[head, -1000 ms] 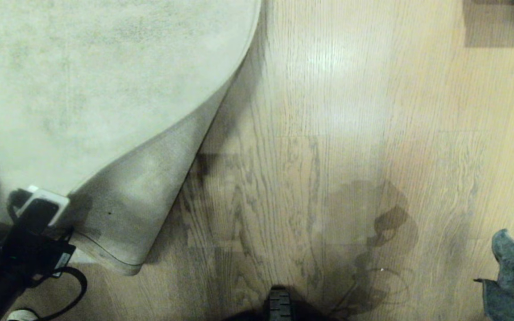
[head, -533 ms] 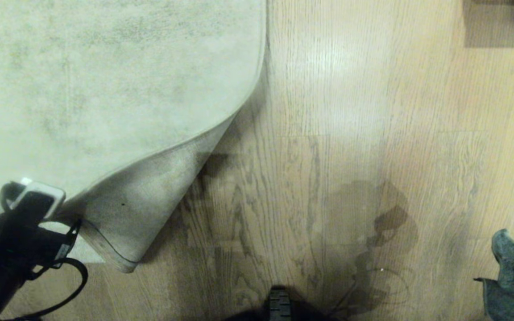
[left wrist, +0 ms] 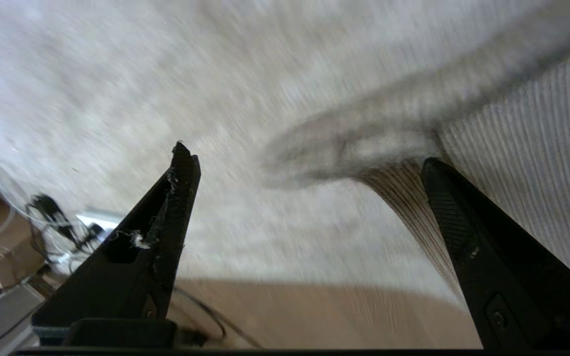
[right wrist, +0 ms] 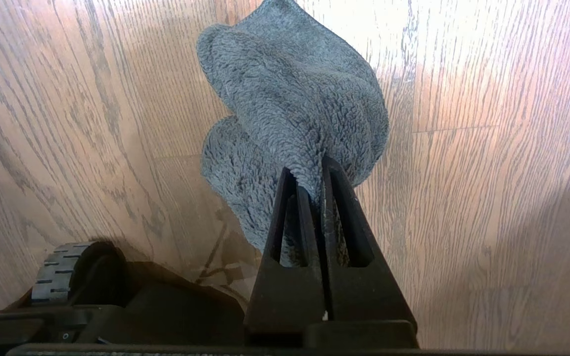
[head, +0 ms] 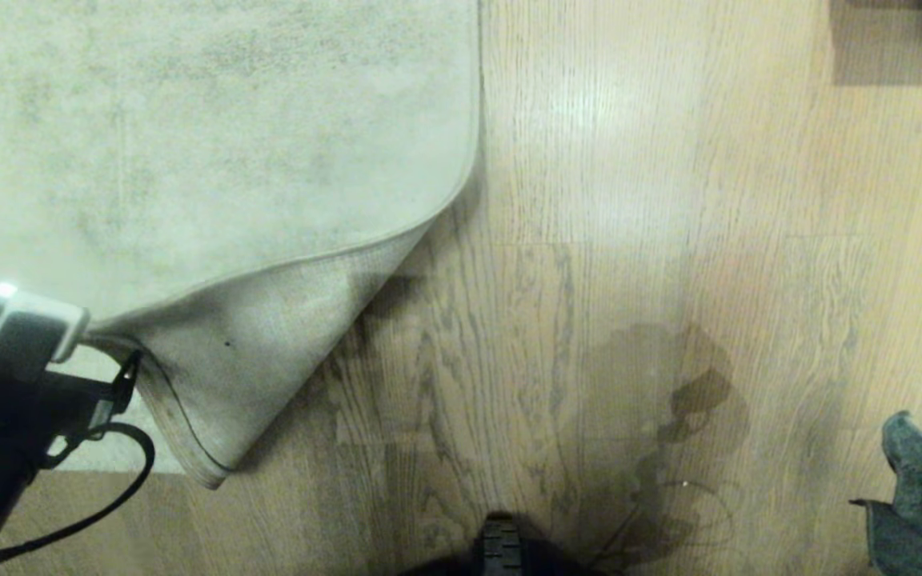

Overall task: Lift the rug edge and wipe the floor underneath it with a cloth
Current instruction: Lay down the carpet

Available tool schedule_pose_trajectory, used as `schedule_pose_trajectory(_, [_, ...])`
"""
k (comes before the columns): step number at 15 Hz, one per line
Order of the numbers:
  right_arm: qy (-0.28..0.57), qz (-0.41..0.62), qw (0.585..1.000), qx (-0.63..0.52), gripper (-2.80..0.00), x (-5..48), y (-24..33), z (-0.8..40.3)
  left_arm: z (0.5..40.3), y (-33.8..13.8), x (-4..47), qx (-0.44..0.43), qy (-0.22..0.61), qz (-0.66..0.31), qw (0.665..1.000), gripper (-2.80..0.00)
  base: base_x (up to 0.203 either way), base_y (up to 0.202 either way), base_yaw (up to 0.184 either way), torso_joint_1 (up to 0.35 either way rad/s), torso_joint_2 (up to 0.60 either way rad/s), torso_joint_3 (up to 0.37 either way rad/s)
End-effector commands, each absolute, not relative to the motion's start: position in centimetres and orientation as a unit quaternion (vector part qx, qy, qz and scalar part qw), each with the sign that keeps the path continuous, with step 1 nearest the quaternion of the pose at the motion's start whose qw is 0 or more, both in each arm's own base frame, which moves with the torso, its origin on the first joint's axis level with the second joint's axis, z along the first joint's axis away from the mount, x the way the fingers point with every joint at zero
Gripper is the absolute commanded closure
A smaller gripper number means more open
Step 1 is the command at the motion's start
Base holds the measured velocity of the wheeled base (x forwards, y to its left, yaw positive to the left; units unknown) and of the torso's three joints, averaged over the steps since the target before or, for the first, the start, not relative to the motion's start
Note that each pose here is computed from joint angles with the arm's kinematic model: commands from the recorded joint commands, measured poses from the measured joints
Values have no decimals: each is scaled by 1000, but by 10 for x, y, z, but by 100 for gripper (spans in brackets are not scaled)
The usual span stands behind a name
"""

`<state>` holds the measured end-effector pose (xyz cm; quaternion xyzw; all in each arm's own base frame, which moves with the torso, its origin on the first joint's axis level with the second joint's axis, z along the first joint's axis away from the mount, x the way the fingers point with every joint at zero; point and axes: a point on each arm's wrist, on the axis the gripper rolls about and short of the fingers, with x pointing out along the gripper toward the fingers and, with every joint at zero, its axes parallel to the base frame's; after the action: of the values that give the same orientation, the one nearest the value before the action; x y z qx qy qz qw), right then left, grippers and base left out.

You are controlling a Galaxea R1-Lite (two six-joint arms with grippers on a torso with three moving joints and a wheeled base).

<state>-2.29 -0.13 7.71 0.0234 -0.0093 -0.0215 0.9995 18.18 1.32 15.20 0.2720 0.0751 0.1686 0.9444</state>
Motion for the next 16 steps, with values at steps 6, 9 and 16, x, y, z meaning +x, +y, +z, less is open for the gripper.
schedule_pose_trajectory(6, [-9, -21, 999, 24, 0, -23, -1, 77, 173, 15, 180, 254, -16, 223, 941, -280, 0, 0, 0, 0, 0, 0])
schedule_pose_trajectory(9, [-9, -21, 999, 23, 0, -23, -1, 77, 179, 16, 177, 244, -45, 248, 936, -280, 0, 0, 0, 0, 0, 0])
schedule_pose_trajectory(16, [-9, -21, 999, 24, 0, -23, -1, 77, 182, 16, 174, 238, -60, 269, 931, -280, 0, 0, 0, 0, 0, 0])
